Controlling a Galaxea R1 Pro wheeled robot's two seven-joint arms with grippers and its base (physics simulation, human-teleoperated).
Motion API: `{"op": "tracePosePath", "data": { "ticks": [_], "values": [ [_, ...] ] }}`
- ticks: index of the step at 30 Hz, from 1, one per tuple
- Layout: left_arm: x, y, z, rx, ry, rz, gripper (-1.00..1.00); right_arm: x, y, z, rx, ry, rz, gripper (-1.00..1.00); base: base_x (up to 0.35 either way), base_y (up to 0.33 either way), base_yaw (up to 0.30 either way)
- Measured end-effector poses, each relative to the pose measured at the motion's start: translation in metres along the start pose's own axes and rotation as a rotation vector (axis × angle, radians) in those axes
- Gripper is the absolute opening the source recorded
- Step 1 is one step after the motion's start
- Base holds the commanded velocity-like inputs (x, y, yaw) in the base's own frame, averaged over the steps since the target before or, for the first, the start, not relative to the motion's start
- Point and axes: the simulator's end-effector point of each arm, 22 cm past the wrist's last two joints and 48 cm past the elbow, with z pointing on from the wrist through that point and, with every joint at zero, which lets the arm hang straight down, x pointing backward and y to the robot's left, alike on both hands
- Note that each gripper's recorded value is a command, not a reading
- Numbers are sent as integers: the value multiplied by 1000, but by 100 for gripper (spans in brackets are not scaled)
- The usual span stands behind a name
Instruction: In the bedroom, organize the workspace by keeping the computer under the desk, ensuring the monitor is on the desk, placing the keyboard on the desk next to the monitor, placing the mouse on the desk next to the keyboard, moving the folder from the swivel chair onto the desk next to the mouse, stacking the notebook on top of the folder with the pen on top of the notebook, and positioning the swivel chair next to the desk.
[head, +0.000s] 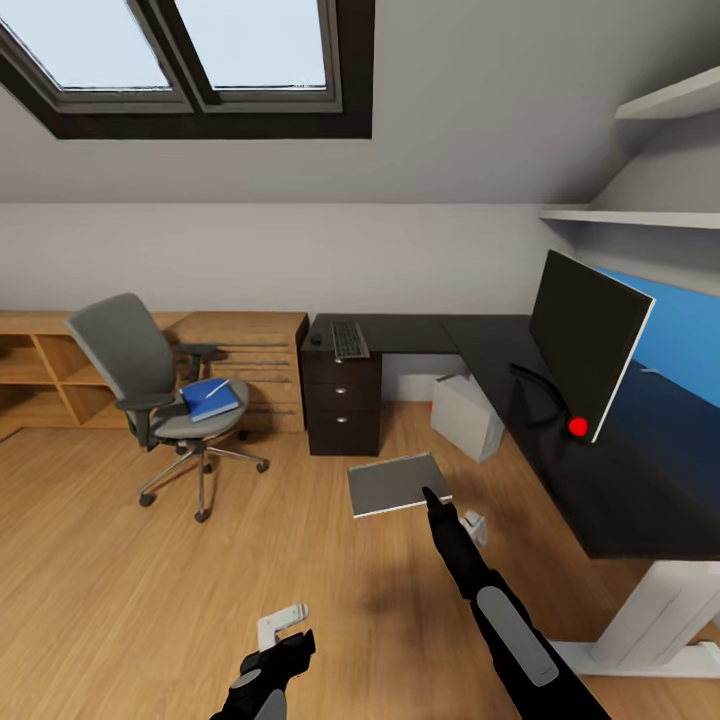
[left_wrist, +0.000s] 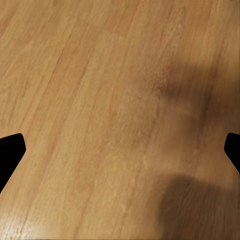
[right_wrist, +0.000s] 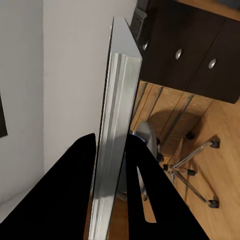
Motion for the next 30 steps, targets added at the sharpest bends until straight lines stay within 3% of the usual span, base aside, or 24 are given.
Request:
{"op": "tracePosePath", "data": {
  "ticks": [30],
  "values": [
    [-28, -8, -38, -3, 8, 1, 100, -16, 46, 0, 6, 1, -4, -100, 289, 0, 0]
  ]
}}
